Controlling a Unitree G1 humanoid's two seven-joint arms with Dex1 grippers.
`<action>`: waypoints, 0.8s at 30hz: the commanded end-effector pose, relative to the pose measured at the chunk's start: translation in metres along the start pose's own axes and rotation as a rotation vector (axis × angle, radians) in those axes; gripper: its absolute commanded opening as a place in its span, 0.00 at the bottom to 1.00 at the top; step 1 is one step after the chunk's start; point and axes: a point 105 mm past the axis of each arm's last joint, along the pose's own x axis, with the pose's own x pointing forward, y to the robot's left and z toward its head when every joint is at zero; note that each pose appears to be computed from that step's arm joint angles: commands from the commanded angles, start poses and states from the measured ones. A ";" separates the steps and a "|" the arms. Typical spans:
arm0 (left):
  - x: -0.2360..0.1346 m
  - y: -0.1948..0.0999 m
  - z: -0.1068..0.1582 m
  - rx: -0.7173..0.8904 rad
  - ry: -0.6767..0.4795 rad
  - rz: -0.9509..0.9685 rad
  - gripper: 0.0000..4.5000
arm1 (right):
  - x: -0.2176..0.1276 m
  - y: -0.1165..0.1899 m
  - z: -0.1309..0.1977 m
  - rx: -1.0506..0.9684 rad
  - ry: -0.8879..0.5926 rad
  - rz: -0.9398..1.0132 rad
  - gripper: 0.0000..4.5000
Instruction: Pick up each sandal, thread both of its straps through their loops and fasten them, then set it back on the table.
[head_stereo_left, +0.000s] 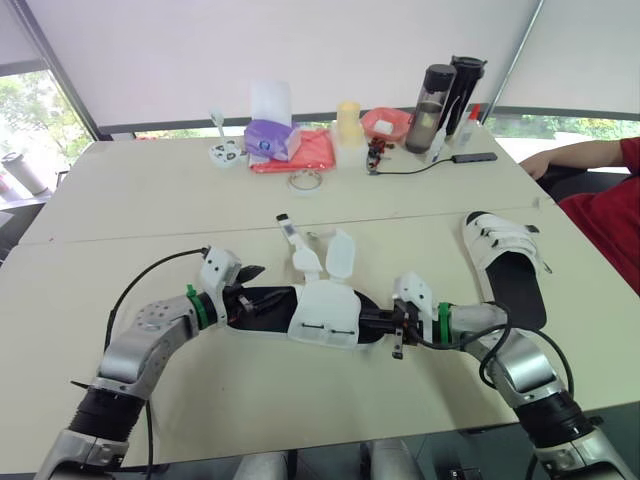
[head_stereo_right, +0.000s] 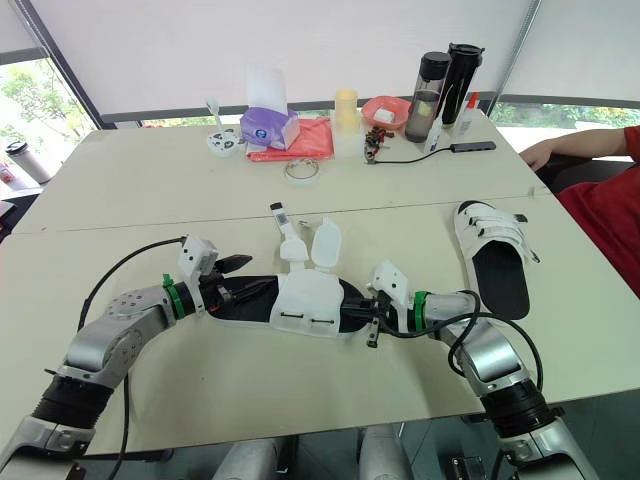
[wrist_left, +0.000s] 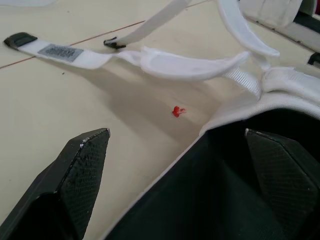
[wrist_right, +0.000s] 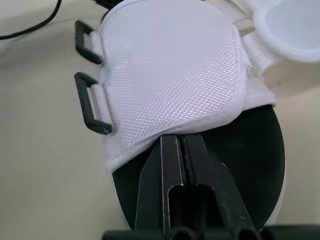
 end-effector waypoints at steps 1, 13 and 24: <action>-0.003 0.001 0.002 0.017 -0.014 0.011 1.00 | 0.007 0.022 -0.019 -0.035 0.070 0.113 0.00; -0.012 -0.024 -0.026 -0.020 0.091 -0.061 1.00 | 0.000 0.025 -0.022 -0.138 0.089 0.089 0.00; -0.005 -0.035 -0.031 0.005 0.112 -0.094 1.00 | -0.005 0.044 -0.026 -0.052 0.077 0.073 0.00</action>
